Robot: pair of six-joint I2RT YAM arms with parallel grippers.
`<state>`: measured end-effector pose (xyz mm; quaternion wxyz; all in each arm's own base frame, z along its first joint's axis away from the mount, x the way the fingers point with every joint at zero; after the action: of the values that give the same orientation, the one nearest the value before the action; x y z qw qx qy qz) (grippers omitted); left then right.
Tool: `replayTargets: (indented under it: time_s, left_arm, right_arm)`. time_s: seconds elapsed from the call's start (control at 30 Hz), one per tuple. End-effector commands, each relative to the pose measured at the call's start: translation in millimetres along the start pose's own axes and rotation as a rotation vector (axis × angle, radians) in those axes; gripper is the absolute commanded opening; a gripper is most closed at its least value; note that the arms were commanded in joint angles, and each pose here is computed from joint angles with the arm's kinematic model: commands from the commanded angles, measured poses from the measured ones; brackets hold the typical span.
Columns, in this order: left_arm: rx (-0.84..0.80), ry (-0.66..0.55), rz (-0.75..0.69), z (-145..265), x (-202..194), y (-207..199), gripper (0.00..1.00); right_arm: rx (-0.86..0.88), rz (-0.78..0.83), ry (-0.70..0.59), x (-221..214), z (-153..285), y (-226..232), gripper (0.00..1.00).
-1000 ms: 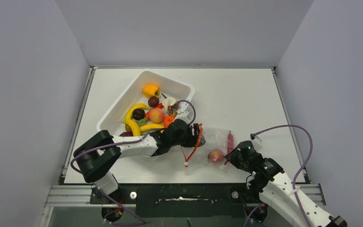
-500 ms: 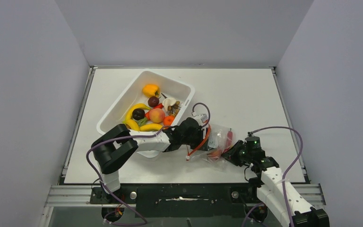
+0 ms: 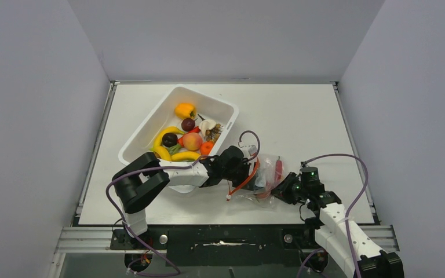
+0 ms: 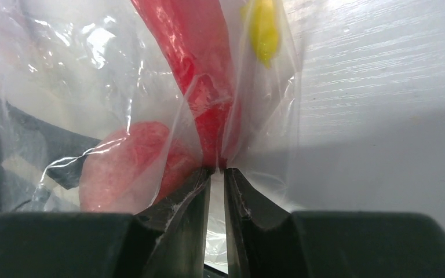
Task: Open the zip-top bag and remove the fake food
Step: Pick up the fake fruit from the zipper food storage bag.
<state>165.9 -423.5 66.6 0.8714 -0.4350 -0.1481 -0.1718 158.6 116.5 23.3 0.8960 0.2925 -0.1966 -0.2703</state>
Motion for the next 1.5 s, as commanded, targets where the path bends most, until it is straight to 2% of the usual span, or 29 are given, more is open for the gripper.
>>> replayTargets:
  time_s: [0.0, 0.17, 0.27, 0.37, 0.47, 0.53, 0.67, 0.83, 0.9, 1.2, 1.43, 1.47]
  left_arm:
    - [-0.046, -0.025, -0.046, -2, 10, -23, 0.7]
    - [-0.028, -0.102, -0.027, -1, 26, -25, 0.73]
    - [-0.011, -0.162, -0.001, 4, 34, -24, 0.73]
    - [-0.005, -0.221, 0.028, 14, 40, -23, 0.73]
    - [-0.003, -0.255, 0.038, 21, 44, -22, 0.73]
    - [-0.004, -0.259, 0.04, 23, 46, -22, 0.73]
    - [-0.008, -0.26, 0.039, 21, 48, -22, 0.73]
    - [-0.03, -0.237, 0.027, 13, 49, -27, 0.73]
    - [-0.017, -0.217, 0.02, 8, 47, -24, 0.73]
    - [0.008, -0.175, 0.044, -5, 34, -11, 0.74]
    - [0.003, -0.246, 0.075, 0, 49, -16, 0.73]
    - [0.001, -0.263, 0.088, 0, 52, -17, 0.68]
  right_arm:
    - [0.1, 0.055, -0.004, 6, 2, 21, 0.18]
    - [0.147, 0.084, -0.013, 8, 6, 31, 0.18]
    - [0.114, 0.086, -0.03, 11, 9, 29, 0.18]
    - [0.054, 0.102, -0.129, 30, 25, 31, 0.18]
    - [0.077, 0.121, -0.238, 47, 42, 42, 0.17]
    - [0.094, 0.11, -0.263, 50, 46, 47, 0.17]
    - [0.093, 0.085, -0.211, 44, 34, 43, 0.17]
    - [0.205, 0.113, -0.055, 23, 7, 51, 0.17]
    - [0.2, 0.103, -0.025, 19, -1, 47, 0.17]
    - [0.163, 0.099, -0.008, 13, -8, 32, 0.17]
    - [0.174, 0.103, -0.016, 13, -5, 34, 0.17]
    - [0.177, 0.105, -0.014, 13, -5, 35, 0.17]
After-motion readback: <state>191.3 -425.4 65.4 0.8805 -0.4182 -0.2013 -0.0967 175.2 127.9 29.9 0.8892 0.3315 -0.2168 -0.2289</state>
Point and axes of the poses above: each gripper's point midway between its finger pads, its own z axis back along the fingers, its own y axis along the line the jaws close on, x = y × z, the point moved 1 cm from there along z, back along the fingers, and after that the axes turned 2 degrees about -z, right-handed, at the moved point
